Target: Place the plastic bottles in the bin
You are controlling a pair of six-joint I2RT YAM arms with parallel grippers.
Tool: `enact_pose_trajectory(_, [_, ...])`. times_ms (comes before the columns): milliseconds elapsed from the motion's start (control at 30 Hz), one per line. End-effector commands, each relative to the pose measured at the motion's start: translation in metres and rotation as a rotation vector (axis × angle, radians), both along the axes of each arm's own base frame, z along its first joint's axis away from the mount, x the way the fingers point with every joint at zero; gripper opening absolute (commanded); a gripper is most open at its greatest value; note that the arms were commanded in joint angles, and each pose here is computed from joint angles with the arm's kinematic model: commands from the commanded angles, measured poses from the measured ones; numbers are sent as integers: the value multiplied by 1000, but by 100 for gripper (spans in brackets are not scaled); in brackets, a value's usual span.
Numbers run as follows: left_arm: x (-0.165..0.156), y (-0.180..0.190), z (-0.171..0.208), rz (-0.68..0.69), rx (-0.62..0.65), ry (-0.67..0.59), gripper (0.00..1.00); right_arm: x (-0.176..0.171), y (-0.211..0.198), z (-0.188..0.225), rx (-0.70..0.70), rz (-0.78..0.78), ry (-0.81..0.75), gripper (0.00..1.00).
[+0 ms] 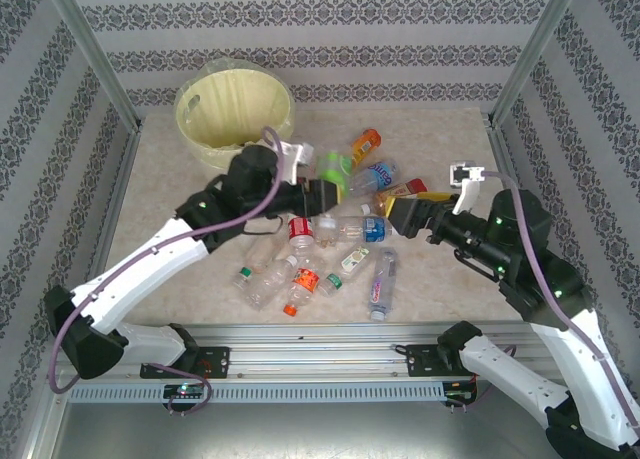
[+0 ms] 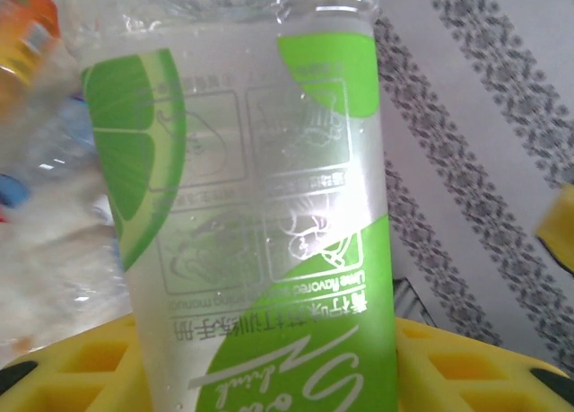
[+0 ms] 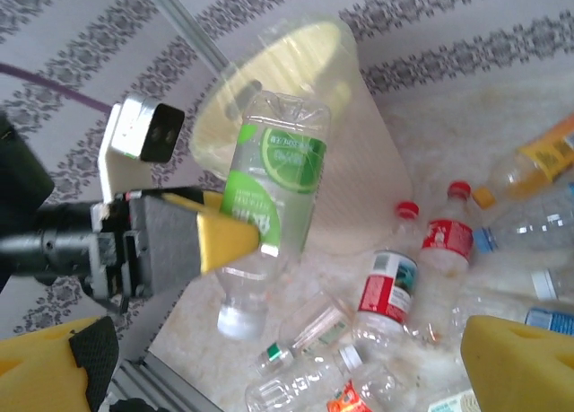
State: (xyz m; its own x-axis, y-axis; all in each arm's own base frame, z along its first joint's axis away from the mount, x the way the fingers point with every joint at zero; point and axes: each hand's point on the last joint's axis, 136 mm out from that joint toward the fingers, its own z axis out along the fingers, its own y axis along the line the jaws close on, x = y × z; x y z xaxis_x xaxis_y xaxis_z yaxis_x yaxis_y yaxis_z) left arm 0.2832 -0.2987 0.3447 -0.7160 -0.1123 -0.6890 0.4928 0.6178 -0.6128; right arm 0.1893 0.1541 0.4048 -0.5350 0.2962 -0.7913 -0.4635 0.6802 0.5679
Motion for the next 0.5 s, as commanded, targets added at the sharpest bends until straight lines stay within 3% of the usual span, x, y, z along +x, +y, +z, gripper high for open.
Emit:
enact_pose_trajectory(0, [7, 38, 10, 53, 117, -14, 49, -9, -2, 26, -8, 32, -97, 98])
enact_pose_trajectory(267, [68, 104, 55, 245, 178, -50, 49, -11, 2, 37, 8, 60, -120, 98])
enact_pose_trajectory(467, [117, 147, 55, 395, 256, -29, 48, -6, -2, 30, -12, 26, -96, 98])
